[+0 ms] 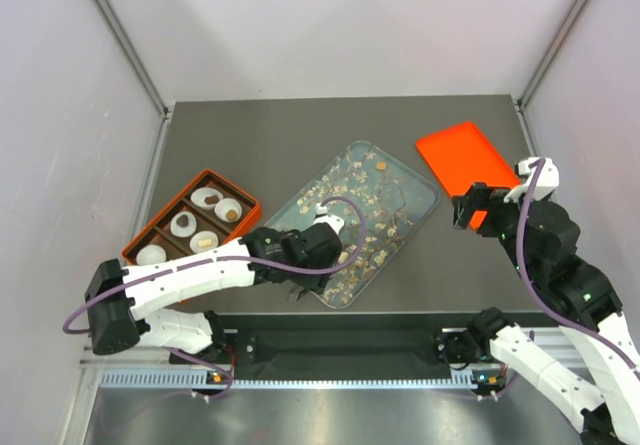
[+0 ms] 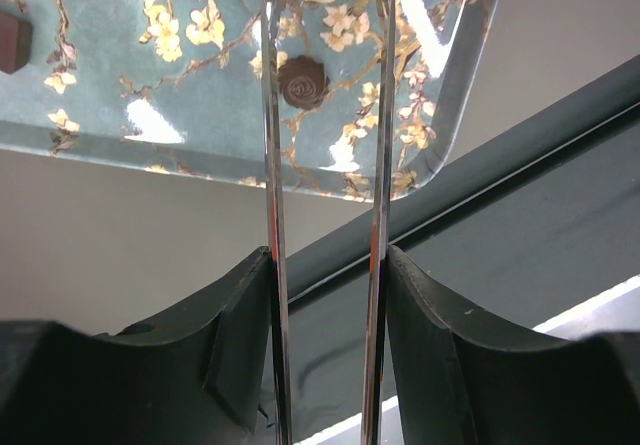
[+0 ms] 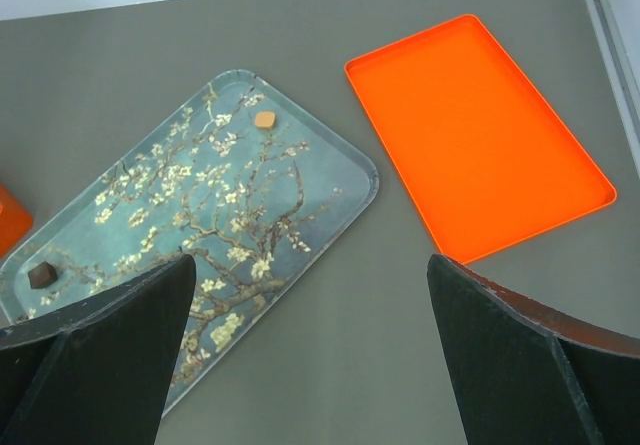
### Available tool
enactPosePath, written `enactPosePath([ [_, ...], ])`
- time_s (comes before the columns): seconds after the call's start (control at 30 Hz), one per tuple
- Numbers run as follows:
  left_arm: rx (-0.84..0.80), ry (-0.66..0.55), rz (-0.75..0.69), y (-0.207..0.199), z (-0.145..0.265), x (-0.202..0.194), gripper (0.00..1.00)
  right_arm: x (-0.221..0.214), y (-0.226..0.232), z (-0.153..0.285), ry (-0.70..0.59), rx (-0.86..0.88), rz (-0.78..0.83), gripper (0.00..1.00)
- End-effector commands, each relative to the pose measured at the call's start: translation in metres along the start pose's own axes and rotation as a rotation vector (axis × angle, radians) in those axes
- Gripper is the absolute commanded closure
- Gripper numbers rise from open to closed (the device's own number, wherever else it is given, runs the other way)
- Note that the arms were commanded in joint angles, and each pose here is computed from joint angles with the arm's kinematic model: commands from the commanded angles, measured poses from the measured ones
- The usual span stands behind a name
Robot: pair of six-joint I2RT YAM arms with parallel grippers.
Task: Pack the chocolate
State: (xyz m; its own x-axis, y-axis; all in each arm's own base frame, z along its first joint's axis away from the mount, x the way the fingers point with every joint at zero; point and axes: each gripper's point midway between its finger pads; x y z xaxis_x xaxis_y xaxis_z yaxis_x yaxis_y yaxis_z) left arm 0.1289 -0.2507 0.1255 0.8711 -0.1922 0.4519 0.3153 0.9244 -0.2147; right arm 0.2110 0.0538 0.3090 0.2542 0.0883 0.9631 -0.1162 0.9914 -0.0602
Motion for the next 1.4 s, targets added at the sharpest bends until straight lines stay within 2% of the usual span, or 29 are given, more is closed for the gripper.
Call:
enactPosePath([
  [0.0, 0.003, -0.032, 0.009, 0.001, 0.004, 0.003, 0.49, 0.015, -0.004, 0.008, -0.054, -0.008, -0.015, 0.0],
  [1.13, 0.019, 0.004, -0.037, -0.015, -0.001, 0.01, 0.63, 0.019, -0.008, 0.018, -0.089, -0.005, -0.025, 0.0],
  [1.37, 0.103, -0.033, 0.036, -0.019, -0.007, 0.029, 0.63, 0.014, -0.004, 0.016, -0.092, 0.014, -0.037, 0.0],
])
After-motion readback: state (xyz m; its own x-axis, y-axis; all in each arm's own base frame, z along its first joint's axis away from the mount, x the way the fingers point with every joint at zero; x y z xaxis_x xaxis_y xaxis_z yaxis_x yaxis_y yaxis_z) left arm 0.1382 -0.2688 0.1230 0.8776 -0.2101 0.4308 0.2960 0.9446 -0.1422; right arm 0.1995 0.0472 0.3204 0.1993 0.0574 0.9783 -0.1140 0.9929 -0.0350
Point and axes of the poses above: each gripper's point midway between its finger pads, its own z axis back along the fingers, its own y axis along the line the jaws close on, x = y × z, and after that the axes turned 13 degrees about z, right-handed
